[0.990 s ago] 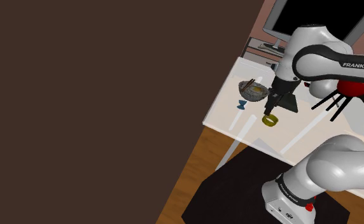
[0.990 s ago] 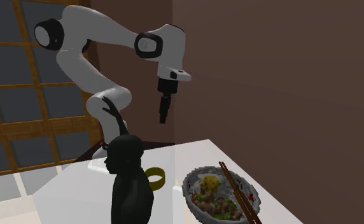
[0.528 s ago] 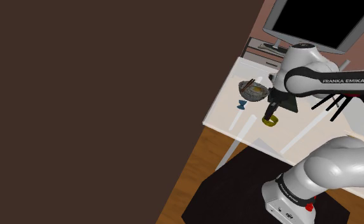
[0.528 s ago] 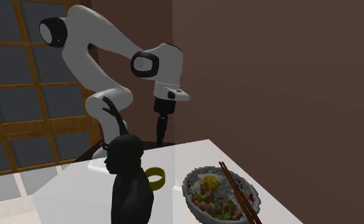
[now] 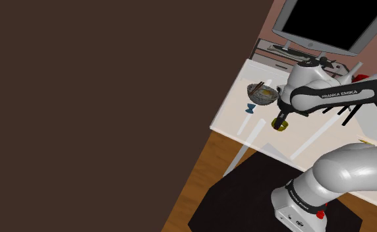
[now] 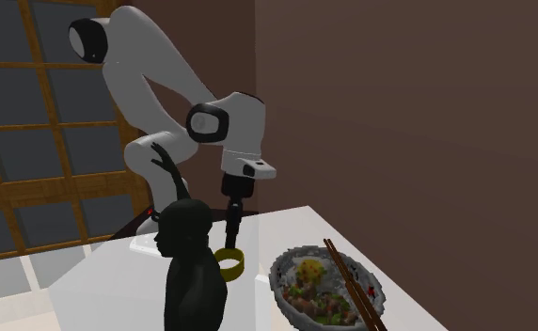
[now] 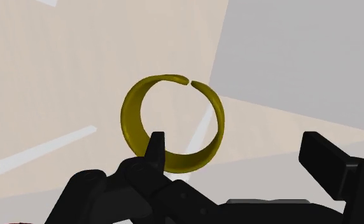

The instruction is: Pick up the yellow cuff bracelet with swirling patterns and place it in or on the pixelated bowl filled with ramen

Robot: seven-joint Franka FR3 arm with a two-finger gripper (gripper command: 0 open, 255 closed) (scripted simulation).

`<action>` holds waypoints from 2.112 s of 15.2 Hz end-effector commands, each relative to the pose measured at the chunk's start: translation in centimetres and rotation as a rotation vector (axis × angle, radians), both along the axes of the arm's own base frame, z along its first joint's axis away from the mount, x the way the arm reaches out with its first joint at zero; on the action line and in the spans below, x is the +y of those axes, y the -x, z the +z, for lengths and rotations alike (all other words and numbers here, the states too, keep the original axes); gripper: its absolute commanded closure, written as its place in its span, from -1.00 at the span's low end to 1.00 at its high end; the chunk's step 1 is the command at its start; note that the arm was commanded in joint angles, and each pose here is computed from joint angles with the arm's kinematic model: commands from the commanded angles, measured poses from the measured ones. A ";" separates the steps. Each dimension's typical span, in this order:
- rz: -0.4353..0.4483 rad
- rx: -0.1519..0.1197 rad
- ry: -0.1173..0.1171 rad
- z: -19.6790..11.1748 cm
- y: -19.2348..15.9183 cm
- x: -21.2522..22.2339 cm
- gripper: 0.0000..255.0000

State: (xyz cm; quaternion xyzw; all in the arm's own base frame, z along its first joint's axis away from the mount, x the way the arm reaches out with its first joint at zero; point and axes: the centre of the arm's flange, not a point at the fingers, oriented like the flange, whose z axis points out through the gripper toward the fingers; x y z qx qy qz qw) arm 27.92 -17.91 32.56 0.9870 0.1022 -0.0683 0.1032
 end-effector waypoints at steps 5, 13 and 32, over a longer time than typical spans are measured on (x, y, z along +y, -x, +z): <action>0.001 -0.001 0.001 -2.9 0.4 -0.8 -1.00; 0.001 -0.001 0.001 -2.9 0.4 -0.8 1.00; 0.001 -0.001 0.001 2.3 0.4 -0.8 1.00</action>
